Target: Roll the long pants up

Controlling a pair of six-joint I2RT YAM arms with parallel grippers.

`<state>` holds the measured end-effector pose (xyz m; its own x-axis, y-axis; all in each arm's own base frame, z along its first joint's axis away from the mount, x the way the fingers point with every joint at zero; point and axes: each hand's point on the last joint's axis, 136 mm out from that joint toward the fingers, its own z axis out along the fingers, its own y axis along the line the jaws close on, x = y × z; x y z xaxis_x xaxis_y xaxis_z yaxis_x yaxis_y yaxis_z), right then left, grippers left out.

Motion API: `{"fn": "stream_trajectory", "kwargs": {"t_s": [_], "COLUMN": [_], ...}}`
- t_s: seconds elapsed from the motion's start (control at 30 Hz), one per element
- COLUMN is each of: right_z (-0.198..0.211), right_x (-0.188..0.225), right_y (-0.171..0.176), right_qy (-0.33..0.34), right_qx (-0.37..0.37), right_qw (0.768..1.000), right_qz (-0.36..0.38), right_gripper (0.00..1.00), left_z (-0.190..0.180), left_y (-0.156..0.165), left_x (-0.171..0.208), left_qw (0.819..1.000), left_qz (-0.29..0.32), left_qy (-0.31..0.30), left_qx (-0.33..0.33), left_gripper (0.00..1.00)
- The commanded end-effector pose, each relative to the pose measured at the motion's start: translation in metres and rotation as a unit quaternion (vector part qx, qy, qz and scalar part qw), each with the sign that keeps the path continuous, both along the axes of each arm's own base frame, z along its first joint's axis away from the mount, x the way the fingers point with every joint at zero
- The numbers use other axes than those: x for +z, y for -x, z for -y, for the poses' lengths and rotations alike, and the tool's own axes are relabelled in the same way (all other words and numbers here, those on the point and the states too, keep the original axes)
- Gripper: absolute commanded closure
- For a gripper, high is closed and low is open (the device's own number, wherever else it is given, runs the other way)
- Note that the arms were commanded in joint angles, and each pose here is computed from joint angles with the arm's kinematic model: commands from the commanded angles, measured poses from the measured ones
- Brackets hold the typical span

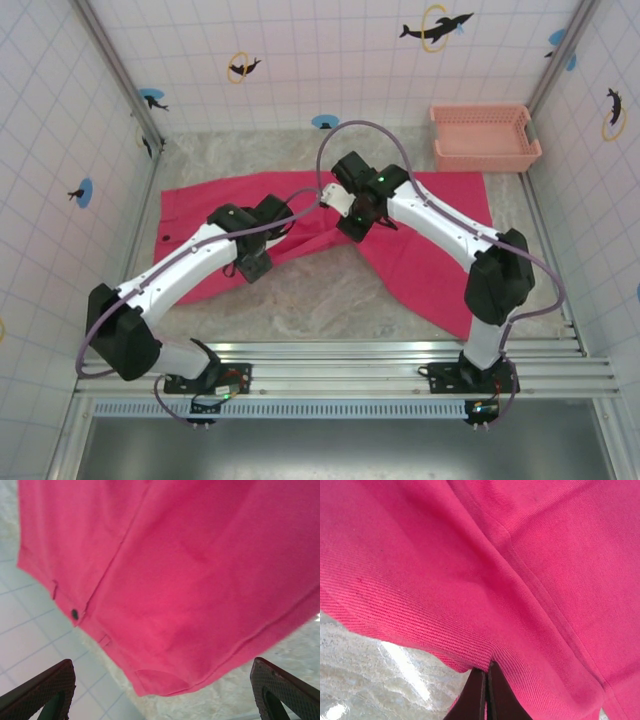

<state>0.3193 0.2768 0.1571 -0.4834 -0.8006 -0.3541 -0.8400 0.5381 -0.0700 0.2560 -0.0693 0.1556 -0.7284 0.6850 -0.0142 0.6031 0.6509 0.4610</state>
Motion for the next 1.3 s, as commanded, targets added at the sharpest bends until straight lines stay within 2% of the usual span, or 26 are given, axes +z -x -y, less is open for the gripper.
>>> {"fn": "stream_trajectory", "kwargs": {"t_s": [0.0,0.23,0.33,0.47,0.57,0.6,0.63,0.67,0.7,0.73,0.83,0.93,1.1,1.27], "right_z": [-0.004,-0.007,-0.01,-0.011,-0.01,-0.009,-0.008,-0.006,-0.003,-0.002,0.005,0.013,0.025,0.037], "right_x": [0.008,0.006,0.009,0.015,0.018,0.018,0.019,0.017,0.016,0.015,0.01,0.003,-0.003,-0.012], "right_y": [-0.007,-0.021,-0.027,-0.035,-0.038,-0.038,-0.039,-0.039,-0.039,-0.039,-0.037,-0.036,-0.05,-0.079], "right_qy": [-0.02,-0.034,-0.045,-0.058,-0.067,-0.068,-0.07,-0.069,-0.068,-0.069,-0.062,-0.051,-0.045,-0.037], "right_qx": [-0.011,-0.028,-0.036,-0.045,-0.05,-0.051,-0.052,-0.054,-0.057,-0.058,-0.059,-0.061,-0.075,-0.094], "right_qw": [1.0,0.999,0.998,0.997,0.996,0.996,0.996,0.996,0.996,0.996,0.996,0.996,0.995,0.993], "right_qz": [-0.008,-0.017,-0.016,-0.013,-0.013,-0.013,-0.014,-0.016,-0.018,-0.021,-0.029,-0.037,-0.045,-0.056], "right_gripper": [1.0,1.0,1.0,1.0,1.0,1.0,1.0,1.0,1.0,1.0,1.0,1.0,1.0,1.0], "left_z": [0.017,0.038,0.042,0.035,0.018,0.011,0.004,-0.001,-0.007,-0.017,-0.021,-0.031,-0.05,-0.068], "left_y": [0.014,0.028,0.031,0.027,0.019,0.016,0.013,0.011,0.007,0.001,-0.013,-0.03,-0.074,-0.127], "left_x": [-0.016,-0.025,-0.03,-0.045,-0.057,-0.061,-0.066,-0.071,-0.073,-0.069,-0.045,-0.01,0.042,0.049], "left_qw": [0.998,0.991,0.99,0.991,0.993,0.992,0.991,0.989,0.988,0.987,0.99,0.993,0.994,0.994], "left_qz": [-0.046,-0.087,-0.098,-0.114,-0.118,-0.12,-0.119,-0.124,-0.124,-0.115,-0.087,-0.069,-0.025,-0.002], "left_qy": [0.043,0.1,0.1,0.063,-0.006,-0.028,-0.037,-0.036,-0.038,-0.045,-0.043,-0.072,-0.093,-0.102], "left_qx": [-0.007,-0.003,0.0,0.014,0.029,0.033,0.058,0.07,0.085,0.105,0.099,0.063,0.045,0.035], "left_gripper": [0.08,0.08,0.08,0.08,0.17,0.24,0.35,0.58,0.97,1.0,1.0,1.0,1.0,1.0]}}
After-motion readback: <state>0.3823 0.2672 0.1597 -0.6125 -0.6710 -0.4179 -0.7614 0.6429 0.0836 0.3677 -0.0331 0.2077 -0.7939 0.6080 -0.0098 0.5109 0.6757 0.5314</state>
